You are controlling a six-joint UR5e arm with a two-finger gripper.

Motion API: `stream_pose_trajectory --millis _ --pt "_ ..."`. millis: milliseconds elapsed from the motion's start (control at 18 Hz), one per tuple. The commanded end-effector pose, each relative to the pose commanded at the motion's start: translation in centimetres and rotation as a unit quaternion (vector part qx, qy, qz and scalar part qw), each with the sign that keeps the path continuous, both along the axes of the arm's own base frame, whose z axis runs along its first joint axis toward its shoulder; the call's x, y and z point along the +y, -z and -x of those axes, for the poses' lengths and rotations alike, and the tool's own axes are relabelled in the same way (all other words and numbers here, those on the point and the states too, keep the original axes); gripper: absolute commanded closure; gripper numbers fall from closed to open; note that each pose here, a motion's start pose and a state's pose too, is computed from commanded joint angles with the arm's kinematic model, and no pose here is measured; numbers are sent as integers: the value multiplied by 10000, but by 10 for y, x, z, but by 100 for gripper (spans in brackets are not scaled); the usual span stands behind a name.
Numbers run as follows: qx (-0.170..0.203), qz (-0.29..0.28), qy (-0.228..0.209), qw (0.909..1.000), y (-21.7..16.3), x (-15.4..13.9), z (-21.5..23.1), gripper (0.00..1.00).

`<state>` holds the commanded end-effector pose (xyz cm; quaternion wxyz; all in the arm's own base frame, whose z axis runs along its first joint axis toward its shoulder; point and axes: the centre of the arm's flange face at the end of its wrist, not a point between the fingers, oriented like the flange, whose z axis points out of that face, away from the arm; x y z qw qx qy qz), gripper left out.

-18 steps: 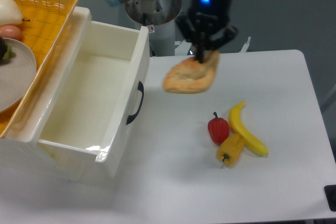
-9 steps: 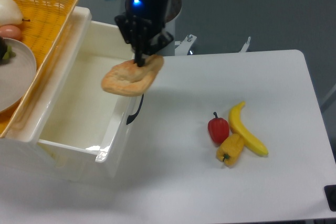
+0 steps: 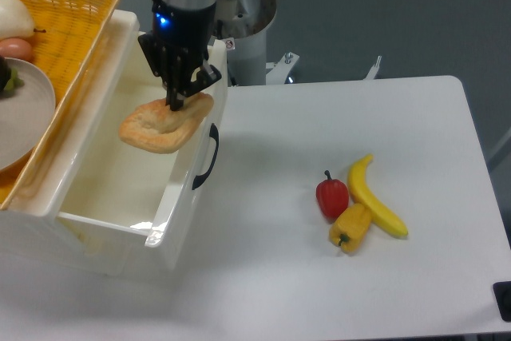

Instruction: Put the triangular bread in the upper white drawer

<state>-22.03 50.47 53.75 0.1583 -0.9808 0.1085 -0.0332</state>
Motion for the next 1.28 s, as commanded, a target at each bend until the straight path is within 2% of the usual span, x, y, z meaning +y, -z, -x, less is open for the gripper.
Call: stream_pose_trajectory --millis 333,444,500,556,611,722,944,1167,1278 --pt "3 358 212 9991 30 21 -11 100" --pt "-10 387 227 9990 33 23 -11 96" --pt "-16 382 228 9990 33 23 -12 90" --pt "-16 382 228 9990 33 23 -12 73" --pt "-14 381 243 9990 33 23 -12 47" --pt "9 360 287 9989 33 25 -13 25" --pt "38 329 309 9990 31 25 -14 16" --pt "73 287 307 9991 26 24 -14 13" --pt "189 156 272 9993 20 24 -10 0"
